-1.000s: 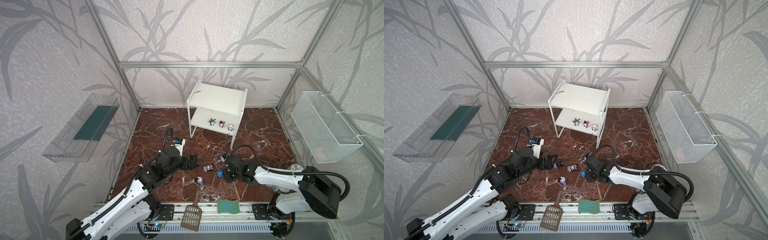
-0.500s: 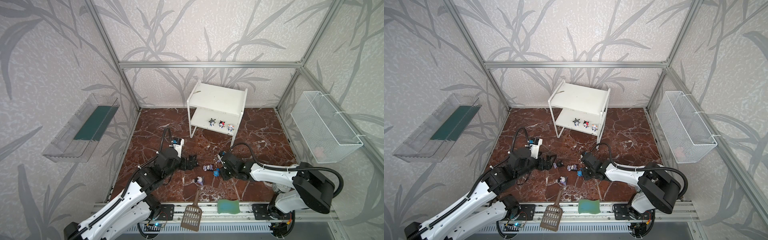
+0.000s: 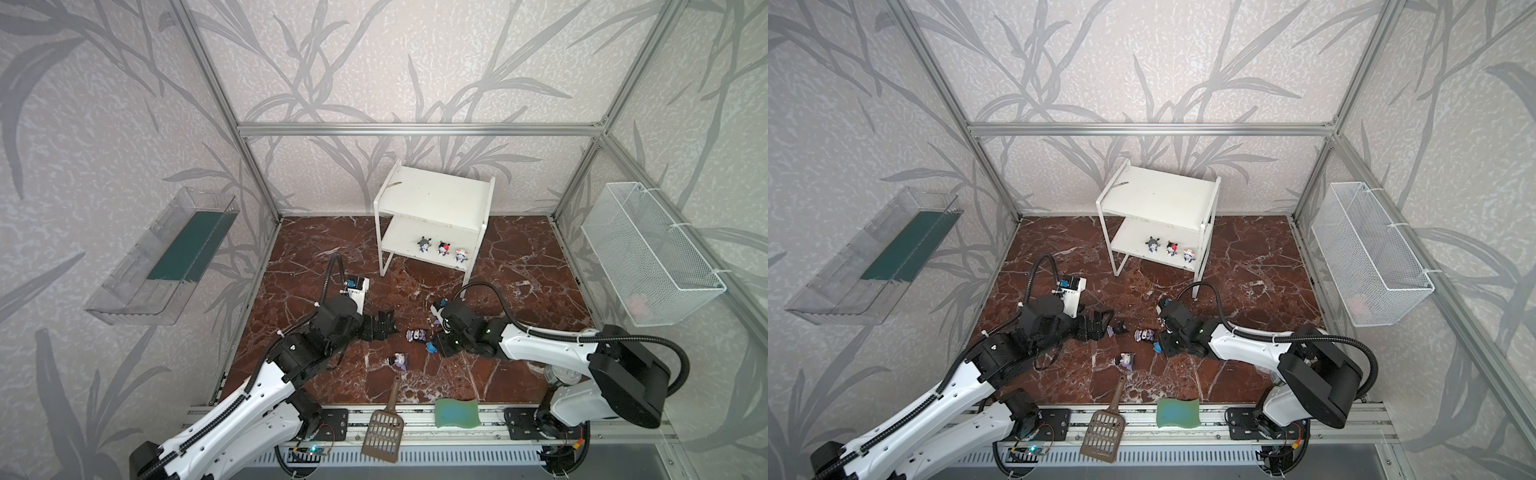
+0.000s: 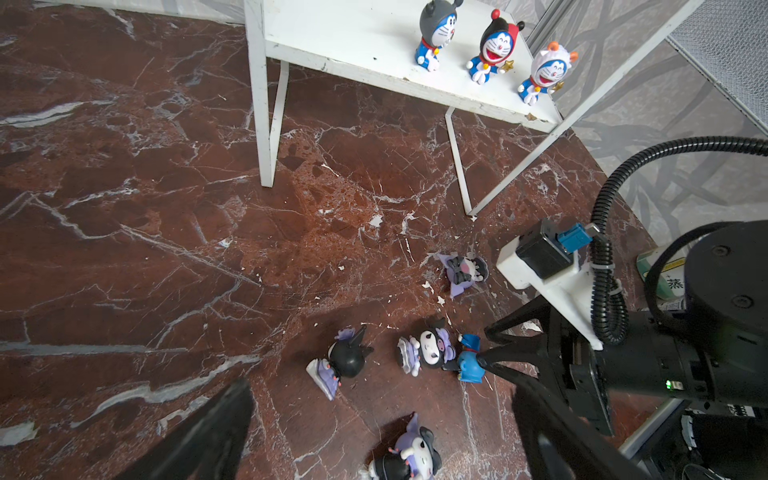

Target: Place and organize the plastic toys onto the shelf

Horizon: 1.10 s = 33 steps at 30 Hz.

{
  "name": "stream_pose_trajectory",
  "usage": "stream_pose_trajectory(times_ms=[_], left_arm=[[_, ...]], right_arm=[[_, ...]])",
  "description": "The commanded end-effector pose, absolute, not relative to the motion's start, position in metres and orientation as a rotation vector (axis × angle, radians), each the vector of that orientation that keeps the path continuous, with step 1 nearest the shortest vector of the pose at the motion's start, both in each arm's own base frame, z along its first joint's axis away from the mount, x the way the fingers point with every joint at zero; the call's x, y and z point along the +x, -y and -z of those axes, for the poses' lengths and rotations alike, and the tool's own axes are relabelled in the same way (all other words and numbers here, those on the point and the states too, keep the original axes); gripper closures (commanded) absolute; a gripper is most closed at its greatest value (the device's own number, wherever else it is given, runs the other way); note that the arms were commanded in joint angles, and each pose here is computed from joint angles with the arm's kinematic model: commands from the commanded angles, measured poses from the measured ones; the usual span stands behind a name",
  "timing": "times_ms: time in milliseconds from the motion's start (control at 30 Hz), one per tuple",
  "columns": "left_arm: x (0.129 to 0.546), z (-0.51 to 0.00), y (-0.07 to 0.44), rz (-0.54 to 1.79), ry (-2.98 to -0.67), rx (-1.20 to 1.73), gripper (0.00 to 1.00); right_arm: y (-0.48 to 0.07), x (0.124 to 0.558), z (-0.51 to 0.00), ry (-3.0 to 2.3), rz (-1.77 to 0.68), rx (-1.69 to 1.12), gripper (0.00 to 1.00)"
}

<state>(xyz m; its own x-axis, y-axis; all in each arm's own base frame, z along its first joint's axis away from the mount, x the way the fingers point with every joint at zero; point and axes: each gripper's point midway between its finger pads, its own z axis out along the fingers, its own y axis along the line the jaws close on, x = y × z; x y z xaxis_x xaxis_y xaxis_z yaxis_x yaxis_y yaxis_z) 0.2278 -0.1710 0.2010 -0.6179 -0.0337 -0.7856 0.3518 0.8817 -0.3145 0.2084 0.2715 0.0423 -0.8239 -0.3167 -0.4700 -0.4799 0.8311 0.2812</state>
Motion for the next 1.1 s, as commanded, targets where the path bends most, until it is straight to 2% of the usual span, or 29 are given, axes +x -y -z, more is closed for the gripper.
stream_pose_trajectory(times_ms=[0, 133, 267, 333, 600, 1067], left_arm=[[0.227, -0.201, 0.168, 0.549, -2.166, 0.236, 0.01], [0.226, -0.200, 0.169, 0.556, -2.167, 0.239, 0.01], [0.225, -0.201, 0.169, 0.558, -2.159, 0.241, 0.01], [0.224, -0.201, 0.168, 0.558, -2.157, 0.245, 0.01], [0.222, -0.205, 0.167, 0.569, -2.138, 0.246, 0.01], [0.223, -0.206, 0.168, 0.574, -2.132, 0.252, 0.01]], right_arm=[[-0.281, 0.207, -0.047, -2.600, -0.571, -0.612, 0.63], [-0.282, 0.203, -0.060, -2.553, -0.450, -0.666, 0.60], [-0.282, 0.197, -0.063, -2.540, -0.313, -0.695, 0.45], [-0.279, 0.196, -0.063, -2.532, -0.235, -0.692, 0.44], [-0.272, 0.198, -0.057, -2.517, 0.043, -0.680, 0.45], [-0.287, 0.200, -0.052, -2.513, 0.052, -0.715, 0.49]])
